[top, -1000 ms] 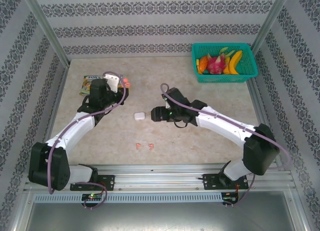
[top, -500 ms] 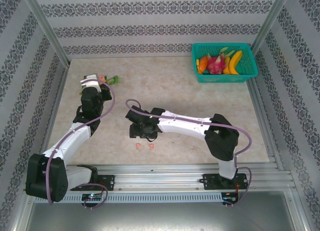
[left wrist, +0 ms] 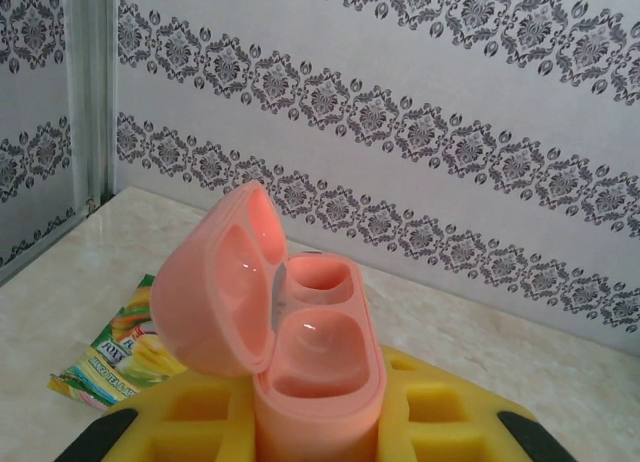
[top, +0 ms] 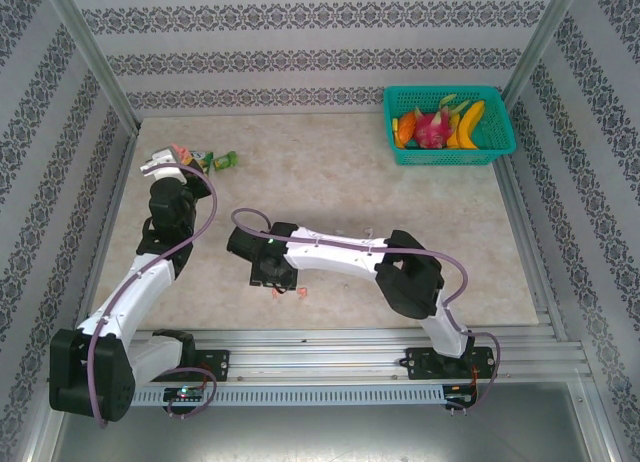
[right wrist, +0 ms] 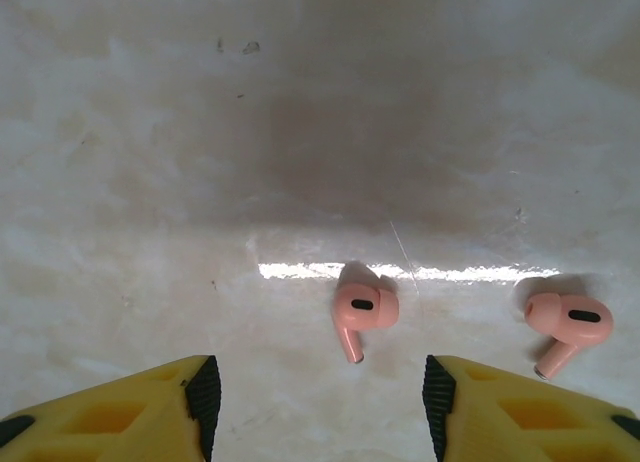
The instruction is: Insert the wireless bluetooth earbuds into the charging case
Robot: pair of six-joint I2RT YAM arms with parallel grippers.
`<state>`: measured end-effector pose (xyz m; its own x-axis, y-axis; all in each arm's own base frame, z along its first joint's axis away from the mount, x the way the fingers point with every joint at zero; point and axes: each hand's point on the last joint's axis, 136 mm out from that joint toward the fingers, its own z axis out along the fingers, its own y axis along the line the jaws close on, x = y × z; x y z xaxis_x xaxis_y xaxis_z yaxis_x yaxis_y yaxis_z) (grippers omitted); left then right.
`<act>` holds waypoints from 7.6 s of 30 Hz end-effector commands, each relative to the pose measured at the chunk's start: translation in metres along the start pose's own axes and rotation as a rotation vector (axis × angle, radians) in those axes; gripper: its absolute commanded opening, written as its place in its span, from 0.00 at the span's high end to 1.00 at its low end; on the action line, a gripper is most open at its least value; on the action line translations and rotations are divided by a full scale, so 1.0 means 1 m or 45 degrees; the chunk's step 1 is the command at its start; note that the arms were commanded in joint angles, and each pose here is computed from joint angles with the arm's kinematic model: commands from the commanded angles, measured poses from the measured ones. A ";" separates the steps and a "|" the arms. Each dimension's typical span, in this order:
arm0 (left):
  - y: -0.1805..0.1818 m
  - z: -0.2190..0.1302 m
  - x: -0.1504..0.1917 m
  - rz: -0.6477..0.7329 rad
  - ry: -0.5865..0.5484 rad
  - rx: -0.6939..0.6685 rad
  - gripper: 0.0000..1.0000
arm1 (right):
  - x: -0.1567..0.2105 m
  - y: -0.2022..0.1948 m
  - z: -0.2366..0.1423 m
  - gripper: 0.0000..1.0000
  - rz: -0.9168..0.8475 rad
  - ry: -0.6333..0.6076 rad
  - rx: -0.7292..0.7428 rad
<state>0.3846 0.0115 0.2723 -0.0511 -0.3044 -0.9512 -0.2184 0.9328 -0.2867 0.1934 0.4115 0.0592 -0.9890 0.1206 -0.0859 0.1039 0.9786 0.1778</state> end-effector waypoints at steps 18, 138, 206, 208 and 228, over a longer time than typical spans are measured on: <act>0.004 -0.004 -0.007 -0.035 -0.048 0.005 1.00 | 0.006 -0.018 0.030 0.45 0.198 0.077 0.135; -0.057 -0.012 0.033 0.092 0.123 0.501 1.00 | -0.141 -0.089 -0.029 0.69 0.205 -0.270 -0.050; -0.161 -0.004 0.064 0.308 -0.206 0.760 1.00 | -0.213 -0.121 -0.084 0.55 0.070 -0.524 -0.490; -0.152 -0.006 0.060 0.286 -0.199 0.739 1.00 | -0.207 -0.110 -0.072 0.56 0.072 -0.462 -0.477; -0.111 -0.024 0.038 0.218 -0.221 0.627 1.00 | -0.201 -0.064 0.008 0.48 0.062 -0.312 -0.061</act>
<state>0.3862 -0.1156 0.2670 0.1187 -0.1248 -0.9851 0.2712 0.9584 -0.0887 0.3888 0.3377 0.0651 -0.9198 0.2621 -0.2920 0.1576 0.9283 0.3368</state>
